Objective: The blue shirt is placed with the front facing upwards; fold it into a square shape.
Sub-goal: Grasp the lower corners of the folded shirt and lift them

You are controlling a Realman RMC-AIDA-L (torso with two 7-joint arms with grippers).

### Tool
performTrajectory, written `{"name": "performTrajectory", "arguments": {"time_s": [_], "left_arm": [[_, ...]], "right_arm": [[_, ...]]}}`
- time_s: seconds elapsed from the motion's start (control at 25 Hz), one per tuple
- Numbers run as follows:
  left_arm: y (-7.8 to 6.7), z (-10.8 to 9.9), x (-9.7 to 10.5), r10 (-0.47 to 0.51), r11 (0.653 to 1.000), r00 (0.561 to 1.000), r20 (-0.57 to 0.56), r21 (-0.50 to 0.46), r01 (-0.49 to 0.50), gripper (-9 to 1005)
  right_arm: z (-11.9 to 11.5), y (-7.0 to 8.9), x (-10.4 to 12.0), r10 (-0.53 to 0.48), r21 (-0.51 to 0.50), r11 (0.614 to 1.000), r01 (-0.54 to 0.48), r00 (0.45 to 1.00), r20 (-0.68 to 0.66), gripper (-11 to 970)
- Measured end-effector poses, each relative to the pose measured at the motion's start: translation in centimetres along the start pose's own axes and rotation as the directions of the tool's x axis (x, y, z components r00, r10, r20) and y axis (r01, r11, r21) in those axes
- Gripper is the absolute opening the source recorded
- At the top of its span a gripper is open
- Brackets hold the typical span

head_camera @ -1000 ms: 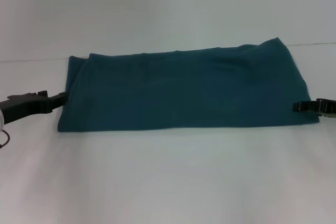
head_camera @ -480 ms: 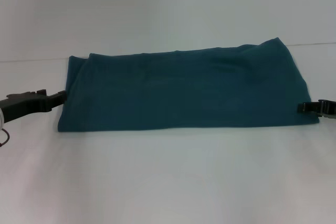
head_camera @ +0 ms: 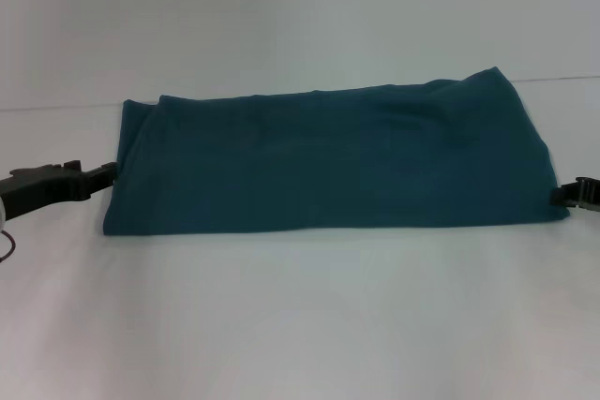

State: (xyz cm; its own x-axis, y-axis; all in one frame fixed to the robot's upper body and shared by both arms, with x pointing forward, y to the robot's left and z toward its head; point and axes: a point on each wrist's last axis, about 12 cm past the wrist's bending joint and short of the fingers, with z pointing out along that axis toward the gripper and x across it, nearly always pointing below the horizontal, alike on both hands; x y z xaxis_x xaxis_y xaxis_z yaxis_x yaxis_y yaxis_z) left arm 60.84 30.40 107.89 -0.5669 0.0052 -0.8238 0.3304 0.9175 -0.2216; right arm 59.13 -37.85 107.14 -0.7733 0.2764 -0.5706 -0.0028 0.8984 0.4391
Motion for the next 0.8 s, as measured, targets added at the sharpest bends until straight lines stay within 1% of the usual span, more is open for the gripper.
{"name": "performTrajectory", "arguments": {"time_s": [0.16,0.4,0.8], "left_arm": [[0.0,0.0,0.1,0.000,1.000,1.000,0.000,-0.001,0.000,585],[0.1,-0.1,0.2,-0.001,1.000,1.000,-0.003,0.000,0.001,586],[0.4,-0.7,1.2,-0.020,1.000,1.000,-0.020,0.007,0.020,586]], "right_arm": [[0.0,-0.1,0.1,0.009,0.003,1.000,-0.009,1.000,0.001,152],[-0.1,-0.5,0.4,0.017,0.011,1.000,-0.017,1.000,-0.001,0],[-0.3,-0.7,0.4,0.019,0.014,1.000,-0.019,1.000,0.007,1]]}}
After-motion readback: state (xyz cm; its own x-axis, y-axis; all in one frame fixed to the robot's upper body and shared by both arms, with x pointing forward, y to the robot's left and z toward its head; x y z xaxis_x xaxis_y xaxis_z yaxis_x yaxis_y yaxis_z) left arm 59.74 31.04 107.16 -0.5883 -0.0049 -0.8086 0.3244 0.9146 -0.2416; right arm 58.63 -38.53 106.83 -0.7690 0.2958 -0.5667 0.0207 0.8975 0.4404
